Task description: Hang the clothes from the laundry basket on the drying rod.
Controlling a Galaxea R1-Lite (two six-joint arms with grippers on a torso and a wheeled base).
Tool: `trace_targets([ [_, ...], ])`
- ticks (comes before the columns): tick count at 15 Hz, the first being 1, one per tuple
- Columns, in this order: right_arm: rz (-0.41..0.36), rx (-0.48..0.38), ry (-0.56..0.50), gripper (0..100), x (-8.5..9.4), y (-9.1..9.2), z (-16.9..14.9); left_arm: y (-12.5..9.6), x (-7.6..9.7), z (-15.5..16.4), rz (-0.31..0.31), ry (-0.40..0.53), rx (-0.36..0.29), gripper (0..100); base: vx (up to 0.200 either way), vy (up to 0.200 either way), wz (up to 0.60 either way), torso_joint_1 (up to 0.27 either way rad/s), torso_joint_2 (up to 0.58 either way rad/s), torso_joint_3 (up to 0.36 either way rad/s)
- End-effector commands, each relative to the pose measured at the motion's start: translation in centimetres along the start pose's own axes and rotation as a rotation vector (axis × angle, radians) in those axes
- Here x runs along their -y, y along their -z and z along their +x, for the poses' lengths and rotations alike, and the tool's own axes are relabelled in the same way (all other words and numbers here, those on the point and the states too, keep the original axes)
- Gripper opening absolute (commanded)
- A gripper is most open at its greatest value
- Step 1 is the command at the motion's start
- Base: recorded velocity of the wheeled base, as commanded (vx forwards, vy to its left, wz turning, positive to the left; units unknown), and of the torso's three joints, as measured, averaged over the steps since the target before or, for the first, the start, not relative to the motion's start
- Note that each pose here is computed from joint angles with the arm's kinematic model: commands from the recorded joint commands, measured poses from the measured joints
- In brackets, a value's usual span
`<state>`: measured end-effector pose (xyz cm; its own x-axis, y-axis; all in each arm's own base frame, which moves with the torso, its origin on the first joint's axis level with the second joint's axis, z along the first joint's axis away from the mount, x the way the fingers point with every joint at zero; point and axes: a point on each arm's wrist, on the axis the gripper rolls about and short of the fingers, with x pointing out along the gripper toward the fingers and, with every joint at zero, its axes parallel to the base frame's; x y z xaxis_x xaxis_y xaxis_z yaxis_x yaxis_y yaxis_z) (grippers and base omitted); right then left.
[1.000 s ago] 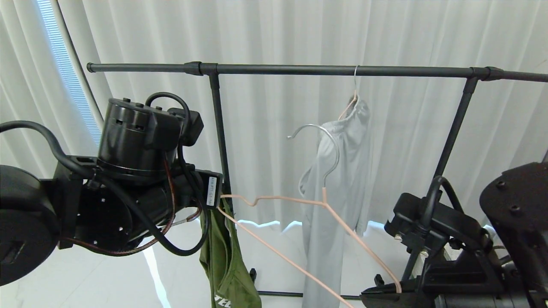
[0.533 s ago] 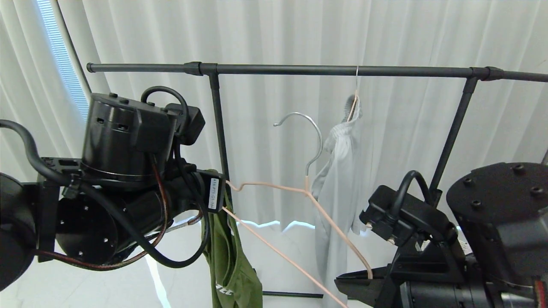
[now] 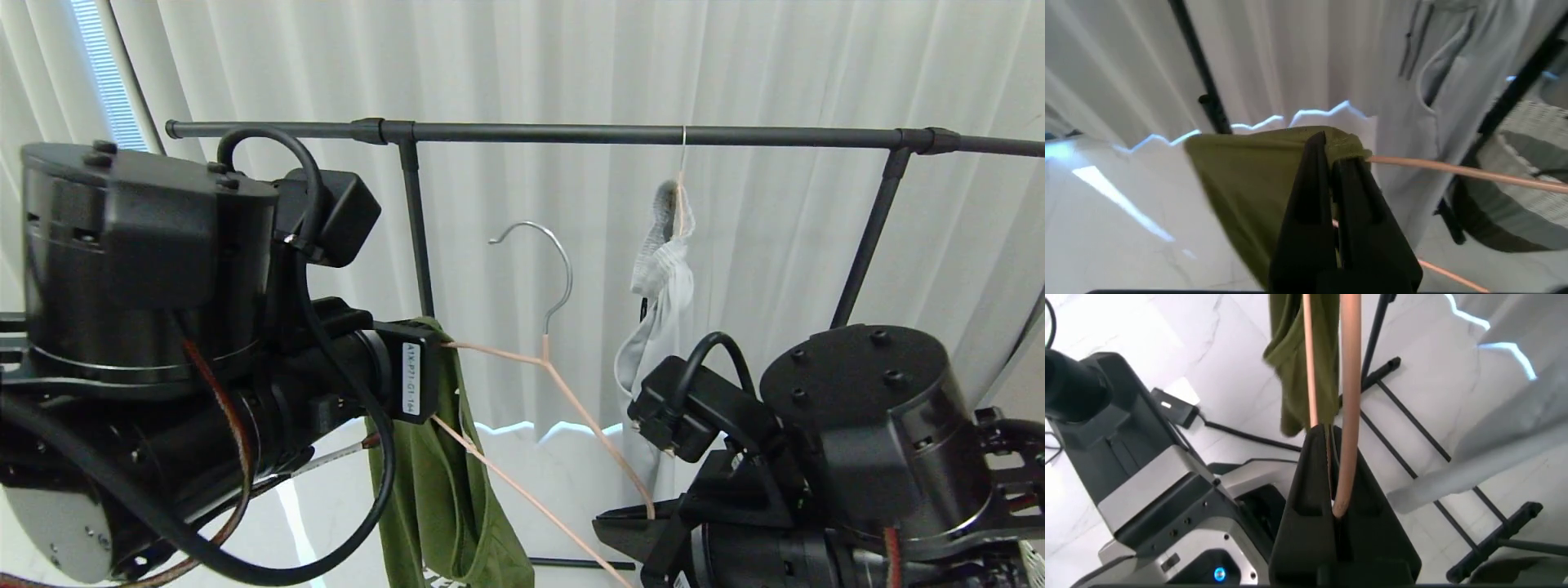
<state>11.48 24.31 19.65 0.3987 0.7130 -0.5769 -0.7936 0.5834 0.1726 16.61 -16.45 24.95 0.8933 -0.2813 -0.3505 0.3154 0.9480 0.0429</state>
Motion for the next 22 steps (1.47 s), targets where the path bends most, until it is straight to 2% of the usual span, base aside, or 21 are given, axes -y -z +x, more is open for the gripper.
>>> trace_targets([
  [1,0.0,-0.026,0.006,0,0.0,0.3,1.2,-0.4,0.6,-1.2,-0.003,0.049,0.03,0,0.0,0.0,0.0,0.0,0.0,0.0],
  [8,0.046,-0.006,-0.011,0,-0.5,0.2,2.4,-0.5,2.5,-2.7,-0.014,0.167,0.047,0,0.0,0.0,0.0,0.0,0.0,0.0],
  [13,0.065,0.034,-0.025,0,-0.8,0.0,2.9,-0.8,2.5,-3.0,-0.025,0.189,0.055,0,0.0,0.0,0.0,0.0,0.0,0.0],
  [15,0.068,0.059,-0.022,0,-0.8,-0.3,2.7,-0.7,2.5,-2.9,-0.052,0.189,0.051,0,0.0,0.0,0.0,0.0,0.0,0.0],
  [18,0.114,0.129,0.04,0,-0.7,-0.8,2.4,-0.8,1.6,-3.0,-0.067,0.158,0.057,0,0.0,0.0,0.0,0.0,0.0,0.0],
  [21,0.128,0.204,0.065,0,-0.8,-1.3,2.3,-0.3,1.3,-2.6,-0.065,0.137,0.044,0,0.0,0.0,0.0,0.0,0.0,0.0],
  [22,0.131,0.252,0.054,0,-0.9,-1.6,2.2,-0.2,1.5,-2.3,-0.076,0.141,0.066,0,0.0,0.0,0.0,0.0,0.0,0.0],
])
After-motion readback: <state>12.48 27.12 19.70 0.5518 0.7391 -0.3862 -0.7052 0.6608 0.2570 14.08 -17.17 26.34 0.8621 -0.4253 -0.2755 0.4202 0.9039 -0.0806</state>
